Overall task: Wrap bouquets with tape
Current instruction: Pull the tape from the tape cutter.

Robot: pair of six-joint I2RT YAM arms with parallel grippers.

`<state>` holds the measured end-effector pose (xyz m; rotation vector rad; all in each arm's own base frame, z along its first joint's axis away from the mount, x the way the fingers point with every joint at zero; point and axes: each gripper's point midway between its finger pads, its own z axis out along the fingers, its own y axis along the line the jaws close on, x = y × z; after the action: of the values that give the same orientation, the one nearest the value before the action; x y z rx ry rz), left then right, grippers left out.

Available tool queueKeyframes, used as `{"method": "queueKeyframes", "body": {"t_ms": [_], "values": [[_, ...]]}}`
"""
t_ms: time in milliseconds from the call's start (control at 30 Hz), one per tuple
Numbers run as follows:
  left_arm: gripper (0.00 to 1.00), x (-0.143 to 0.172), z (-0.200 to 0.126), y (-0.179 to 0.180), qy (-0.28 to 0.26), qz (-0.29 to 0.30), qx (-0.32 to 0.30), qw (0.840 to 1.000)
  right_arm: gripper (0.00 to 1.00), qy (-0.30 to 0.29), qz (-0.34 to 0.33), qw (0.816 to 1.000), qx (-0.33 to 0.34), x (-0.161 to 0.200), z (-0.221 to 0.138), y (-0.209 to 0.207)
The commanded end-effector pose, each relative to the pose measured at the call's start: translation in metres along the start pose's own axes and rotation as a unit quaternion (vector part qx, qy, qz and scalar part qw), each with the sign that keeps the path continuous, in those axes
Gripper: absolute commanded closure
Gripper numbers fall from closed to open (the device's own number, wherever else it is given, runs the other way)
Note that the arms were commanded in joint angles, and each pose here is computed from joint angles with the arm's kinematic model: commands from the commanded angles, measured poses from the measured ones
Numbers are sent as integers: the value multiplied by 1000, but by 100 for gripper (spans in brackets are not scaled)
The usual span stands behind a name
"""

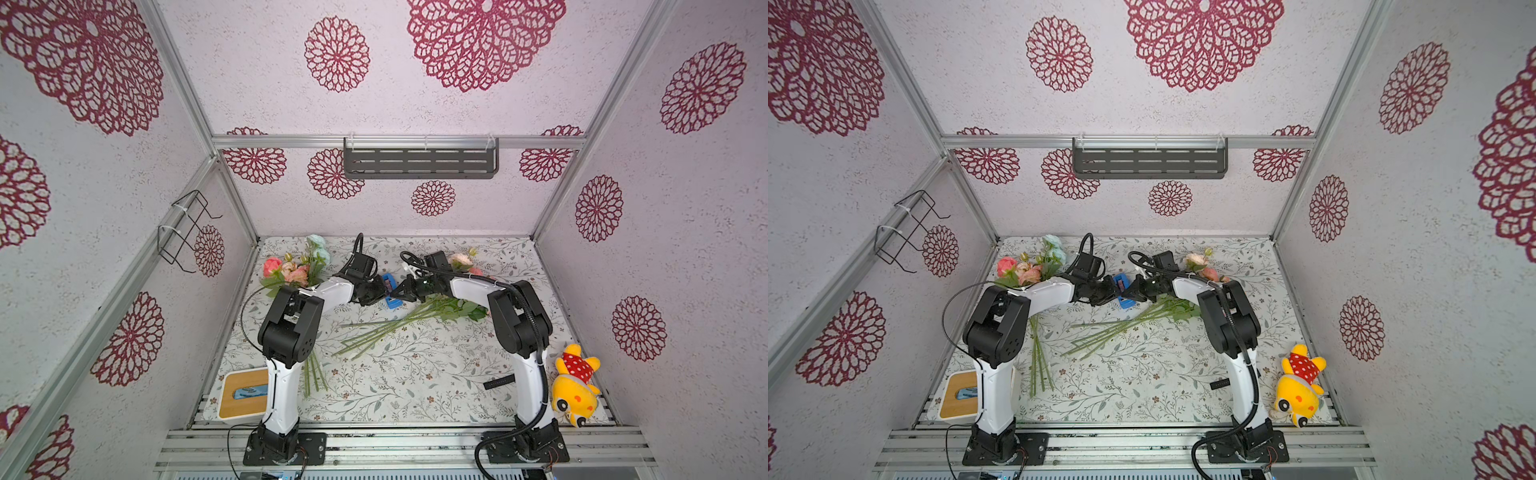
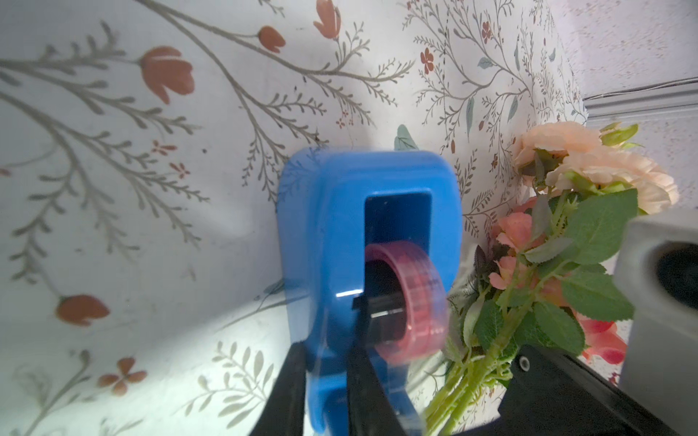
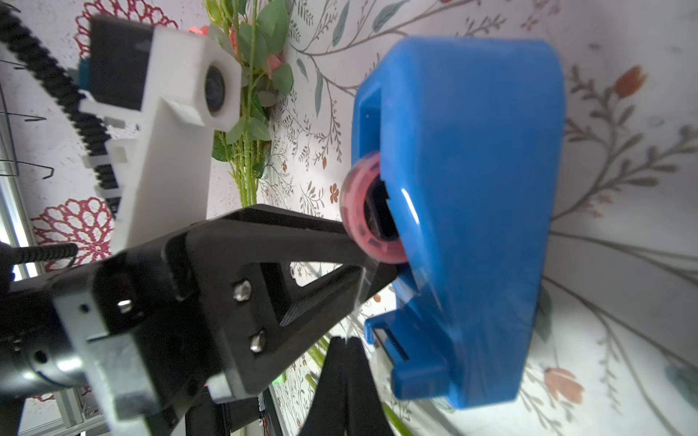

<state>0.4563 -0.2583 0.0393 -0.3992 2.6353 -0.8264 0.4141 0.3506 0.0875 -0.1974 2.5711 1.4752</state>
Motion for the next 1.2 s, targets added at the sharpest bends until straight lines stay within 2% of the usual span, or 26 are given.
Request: {"method": "queueKeyframes", "body": {"t_ms": [0,500,700,833,933,1167], "values": [[81,20,15,19,26,7,-42,999,100,-3,-15,999,-49,-1,-19,39],[78,28,18,14,43,65,-112,991,100,-27,10,997,-66,-16,-36,44],[77,27,16,9,39,68,-105,991,100,-26,16,998,-55,-11,-39,41],[77,28,17,8,39,71,-108,991,100,-36,40,995,-83,-8,-40,44],[77,28,16,7,39,71,-105,991,100,-25,24,999,-42,-1,-41,35],[77,28,7,-3,32,75,-93,992,100,-18,38,999,-28,15,-47,27]]}}
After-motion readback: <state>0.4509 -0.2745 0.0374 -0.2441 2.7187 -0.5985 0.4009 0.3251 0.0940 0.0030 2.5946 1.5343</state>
